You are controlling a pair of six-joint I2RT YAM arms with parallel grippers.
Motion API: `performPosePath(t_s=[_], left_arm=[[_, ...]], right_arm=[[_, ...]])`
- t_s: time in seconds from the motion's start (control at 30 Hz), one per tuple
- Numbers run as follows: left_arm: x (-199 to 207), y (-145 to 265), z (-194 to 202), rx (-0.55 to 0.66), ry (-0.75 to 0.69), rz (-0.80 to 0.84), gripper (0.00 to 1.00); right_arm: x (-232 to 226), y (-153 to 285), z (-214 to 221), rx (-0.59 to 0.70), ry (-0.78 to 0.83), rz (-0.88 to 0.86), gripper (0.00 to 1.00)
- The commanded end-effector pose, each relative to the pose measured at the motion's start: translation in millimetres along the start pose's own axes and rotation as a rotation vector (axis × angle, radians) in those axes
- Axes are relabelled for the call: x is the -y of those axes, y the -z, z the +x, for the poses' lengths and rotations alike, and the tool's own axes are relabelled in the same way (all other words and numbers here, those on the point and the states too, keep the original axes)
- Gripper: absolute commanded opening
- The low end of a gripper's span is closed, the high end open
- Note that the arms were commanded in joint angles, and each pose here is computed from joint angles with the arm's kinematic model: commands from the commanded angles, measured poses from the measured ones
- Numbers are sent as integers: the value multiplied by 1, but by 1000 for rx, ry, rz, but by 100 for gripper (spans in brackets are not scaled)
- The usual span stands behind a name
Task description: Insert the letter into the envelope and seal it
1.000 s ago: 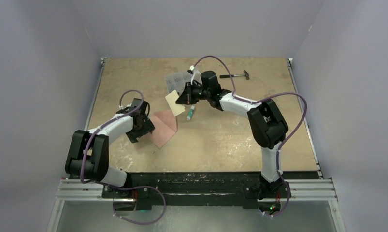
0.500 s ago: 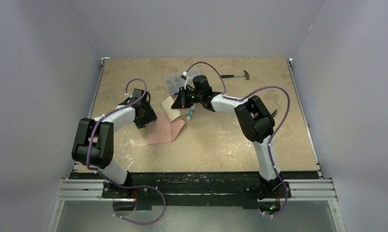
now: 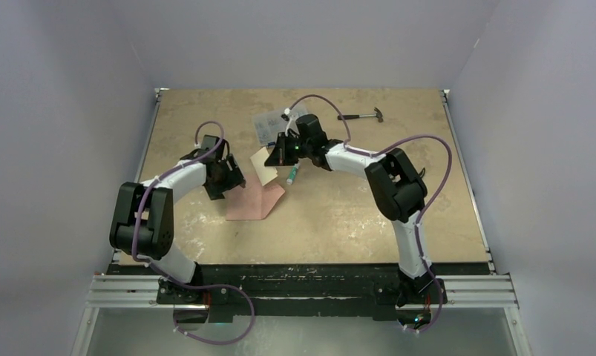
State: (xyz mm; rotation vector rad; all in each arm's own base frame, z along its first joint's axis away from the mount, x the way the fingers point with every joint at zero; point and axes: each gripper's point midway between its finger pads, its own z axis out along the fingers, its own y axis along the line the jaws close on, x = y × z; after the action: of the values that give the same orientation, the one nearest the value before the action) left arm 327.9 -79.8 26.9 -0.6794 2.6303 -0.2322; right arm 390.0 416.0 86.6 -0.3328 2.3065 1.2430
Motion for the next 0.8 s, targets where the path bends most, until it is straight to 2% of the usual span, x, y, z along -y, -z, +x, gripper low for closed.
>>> performPosePath(t_s=[0.0, 0.13, 0.2, 0.43, 0.77], left_arm=[[-10, 15, 24, -86, 49, -21, 71], [-16, 17, 41, -135, 76, -25, 68], [-16, 16, 48, -156, 81, -8, 62], [-14, 14, 59, -194, 76, 20, 52], [-16, 13, 57, -184, 61, 13, 51]], right_arm=[[-41, 29, -28, 78, -41, -33, 0], [-28, 33, -12, 30, -165, 46, 0], [-23, 35, -3, 15, -203, 71, 0], [-11, 32, 33, -54, -245, 98, 0], [12, 13, 64, -118, -236, 164, 0]])
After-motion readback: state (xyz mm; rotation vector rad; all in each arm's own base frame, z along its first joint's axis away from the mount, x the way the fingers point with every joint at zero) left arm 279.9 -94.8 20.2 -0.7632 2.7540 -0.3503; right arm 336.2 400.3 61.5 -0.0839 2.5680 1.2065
